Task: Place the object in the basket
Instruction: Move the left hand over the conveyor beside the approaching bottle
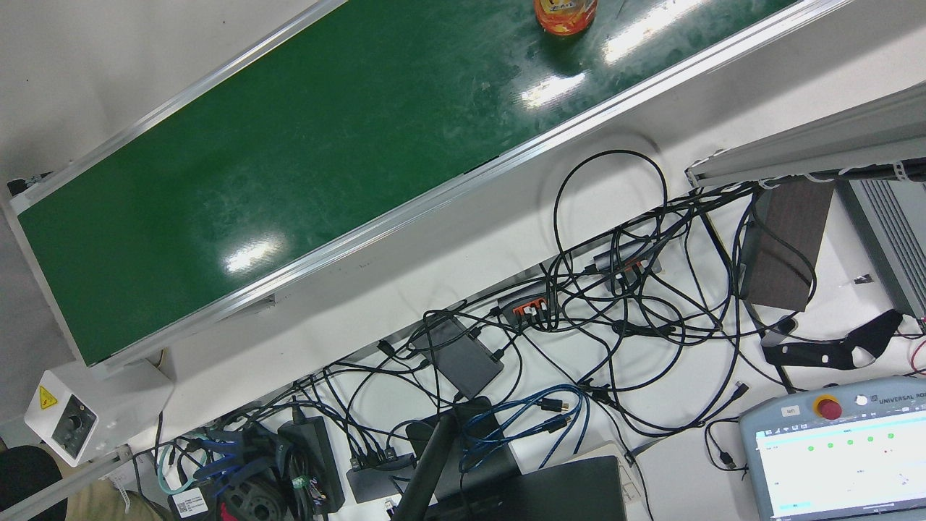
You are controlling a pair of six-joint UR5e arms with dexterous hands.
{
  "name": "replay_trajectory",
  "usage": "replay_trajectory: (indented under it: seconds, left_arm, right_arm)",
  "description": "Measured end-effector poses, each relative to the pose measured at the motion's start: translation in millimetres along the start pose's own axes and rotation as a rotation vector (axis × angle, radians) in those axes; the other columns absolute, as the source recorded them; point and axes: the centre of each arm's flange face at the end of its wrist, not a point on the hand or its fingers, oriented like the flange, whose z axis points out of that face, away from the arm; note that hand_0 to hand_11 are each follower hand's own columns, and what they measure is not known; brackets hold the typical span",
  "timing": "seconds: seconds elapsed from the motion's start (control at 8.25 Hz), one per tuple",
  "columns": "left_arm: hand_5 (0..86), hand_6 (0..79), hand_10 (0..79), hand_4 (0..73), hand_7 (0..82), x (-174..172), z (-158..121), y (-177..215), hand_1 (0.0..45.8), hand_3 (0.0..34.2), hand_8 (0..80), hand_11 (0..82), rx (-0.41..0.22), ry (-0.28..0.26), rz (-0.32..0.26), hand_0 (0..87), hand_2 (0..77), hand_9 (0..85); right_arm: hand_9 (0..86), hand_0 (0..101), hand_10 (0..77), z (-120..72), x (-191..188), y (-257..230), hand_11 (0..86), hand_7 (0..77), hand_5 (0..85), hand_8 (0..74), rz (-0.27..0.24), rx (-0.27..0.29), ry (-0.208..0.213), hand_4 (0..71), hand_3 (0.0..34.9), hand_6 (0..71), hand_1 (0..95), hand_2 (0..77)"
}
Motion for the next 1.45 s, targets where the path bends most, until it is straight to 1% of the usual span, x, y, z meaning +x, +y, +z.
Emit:
replay_trajectory:
  seconds: [0.12,0.36,0.48,0.85,1.09,1.21,1.33,1.45]
  left_arm:
    - [10.9,0.0,8.2,16.9,0.5,-15.1,14.5,14.6,4.4,0.0,6.0,12.5,-0.008,-0.023,-0.005,46.4,0.5,10.9]
    - [10.9,0.0,8.2,16.9,0.5,-58.0,45.8,52.8,3.8,0.0,6.0,12.5,-0.046,-0.08,-0.028,46.4,0.5,12.0]
    - [10.9,0.0,8.2,16.9,0.5,-73.5,55.9,67.7,3.8,0.0,6.0,12.5,-0.062,-0.098,-0.037,46.5,0.5,12.0]
    - [11.4,0.0,8.2,16.9,0.5,-100.2,81.1,107.2,3.8,0.0,7.1,12.5,-0.109,-0.125,-0.053,46.4,0.5,12.0]
    - [11.4,0.0,8.7,16.9,0.5,-119.0,91.9,129.6,3.8,0.0,7.1,13.6,-0.141,-0.142,-0.07,46.4,0.5,12.0]
    - [11.4,0.0,8.7,16.9,0.5,-124.1,92.6,132.6,3.8,0.0,7.1,13.6,-0.144,-0.148,-0.074,46.4,0.5,12.0]
    - [11.4,0.0,8.7,15.8,0.5,-125.0,91.7,130.9,2.2,0.0,7.1,13.6,-0.141,-0.15,-0.078,46.5,0.5,12.0]
    - [10.9,0.0,8.7,15.8,0.5,-123.7,90.7,128.1,3.3,0.0,7.1,13.6,-0.141,-0.148,-0.082,46.4,0.5,12.0]
  right_arm:
    - [0.0,0,0.0,0.0,0.0,0.0,0.0,0.5,0.0,0.0,0.0,0.0,0.0,0.0,0.2,0.0,0.0,0.5]
    - [0.0,0,0.0,-0.1,0.0,-0.1,0.0,0.5,0.0,0.0,0.0,0.0,0.0,0.0,0.3,0.0,0.0,0.5]
    - [0.0,0,0.0,0.0,0.0,0.0,0.0,0.5,0.0,0.0,0.0,0.0,0.0,0.0,0.3,0.0,0.0,0.5]
    - [0.0,0,0.0,0.3,-0.1,0.6,0.0,0.5,0.0,0.0,0.0,-0.001,0.0,0.0,0.3,0.0,0.0,0.5]
    - [0.0,0,0.0,0.3,-0.1,0.8,0.0,0.5,0.0,0.0,0.0,-0.002,0.0,0.0,0.3,0.0,0.0,0.5]
    - [0.0,0,0.0,0.3,-0.1,0.9,0.0,0.5,0.0,0.0,0.0,-0.002,0.0,0.0,0.3,0.0,0.0,0.5]
    - [0.0,0,0.0,0.3,-0.1,0.8,0.0,0.5,0.0,0.0,0.0,-0.001,0.0,0.0,0.3,0.0,0.0,0.5]
    - [0.0,0,0.0,0.3,-0.1,0.5,0.0,0.5,0.0,0.0,0.0,-0.001,0.0,0.0,0.3,0.0,0.0,0.5]
